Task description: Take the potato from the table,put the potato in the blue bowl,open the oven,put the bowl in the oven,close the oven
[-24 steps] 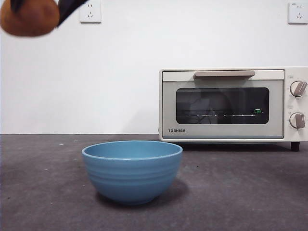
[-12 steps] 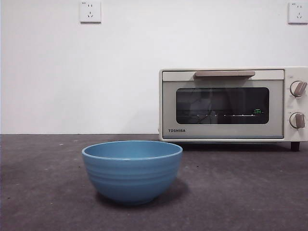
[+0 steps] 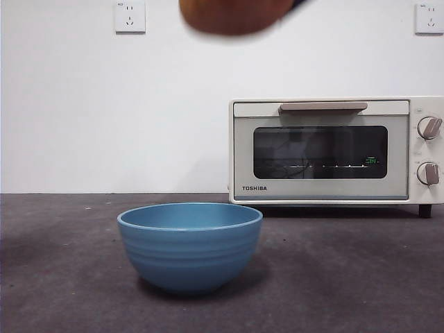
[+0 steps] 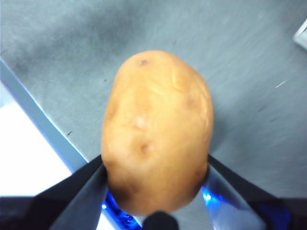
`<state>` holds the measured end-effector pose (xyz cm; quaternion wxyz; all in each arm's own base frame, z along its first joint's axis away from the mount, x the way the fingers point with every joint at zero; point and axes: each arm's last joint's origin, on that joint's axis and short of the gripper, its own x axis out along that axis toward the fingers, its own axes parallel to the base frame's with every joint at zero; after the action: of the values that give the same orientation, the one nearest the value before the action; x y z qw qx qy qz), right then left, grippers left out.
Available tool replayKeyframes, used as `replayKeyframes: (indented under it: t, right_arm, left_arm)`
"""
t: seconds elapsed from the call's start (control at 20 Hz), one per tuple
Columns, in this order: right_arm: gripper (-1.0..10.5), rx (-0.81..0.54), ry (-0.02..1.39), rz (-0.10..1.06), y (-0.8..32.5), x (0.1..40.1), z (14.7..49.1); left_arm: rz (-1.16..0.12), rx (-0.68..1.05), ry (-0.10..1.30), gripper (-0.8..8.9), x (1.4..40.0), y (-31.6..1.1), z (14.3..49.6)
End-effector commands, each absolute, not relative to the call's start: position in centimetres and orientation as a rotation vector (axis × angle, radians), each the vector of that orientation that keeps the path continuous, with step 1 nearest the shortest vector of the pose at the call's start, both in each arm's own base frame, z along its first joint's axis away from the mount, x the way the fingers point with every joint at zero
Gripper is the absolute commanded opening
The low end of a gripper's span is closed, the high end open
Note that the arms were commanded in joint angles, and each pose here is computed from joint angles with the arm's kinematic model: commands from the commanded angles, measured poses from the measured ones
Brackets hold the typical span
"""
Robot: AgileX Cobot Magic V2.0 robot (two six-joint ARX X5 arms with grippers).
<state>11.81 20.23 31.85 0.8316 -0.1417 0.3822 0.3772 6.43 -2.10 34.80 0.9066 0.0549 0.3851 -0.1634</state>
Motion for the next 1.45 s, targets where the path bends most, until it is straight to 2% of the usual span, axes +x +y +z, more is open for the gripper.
replayKeyframes:
  t: [0.05, 0.25, 0.7, 0.85, 1.0, 1.15, 1.2, 1.45]
  right_arm:
    - [0.0, -0.252, 0.864, 0.772, 21.0, 12.2, 28.0]
    - [0.0, -0.197, 0.901, 0.721, 22.2, 13.4, 24.3]
    - [0.2, -0.187, 0.995, 0.739, 23.2, 16.4, 21.0]
    - [2.2, -0.172, 0.986, 0.739, 23.3, 16.5, 21.1]
    - [3.3, -0.168, 0.990, 0.735, 23.3, 16.5, 21.0]
    - [5.8, -0.170, 0.979, 0.706, 23.3, 16.6, 21.0]
    - [6.1, -0.169, 0.979, 0.706, 23.3, 16.6, 21.0]
    - [6.0, -0.150, 0.967, 0.712, 23.5, 16.7, 21.7]
  left_arm:
    - [-0.336, 0.094, 0.784, -0.05, 6.4, -2.1, 34.9]
    - [-0.336, 0.095, 0.785, -0.05, 6.4, -2.1, 34.9]
    - [-0.336, 0.094, 0.778, -0.05, 6.4, -2.1, 35.0]
    - [-0.336, 0.093, 0.774, -0.04, 6.5, -2.1, 35.0]
    - [-0.337, 0.092, 0.761, -0.05, 6.6, -2.2, 35.1]
    - [-0.337, 0.091, 0.753, -0.05, 6.7, -2.2, 35.1]
    - [-0.337, 0.091, 0.754, -0.05, 6.8, -2.2, 35.1]
    - [-0.337, 0.090, 0.746, -0.05, 7.7, -2.5, 35.2]
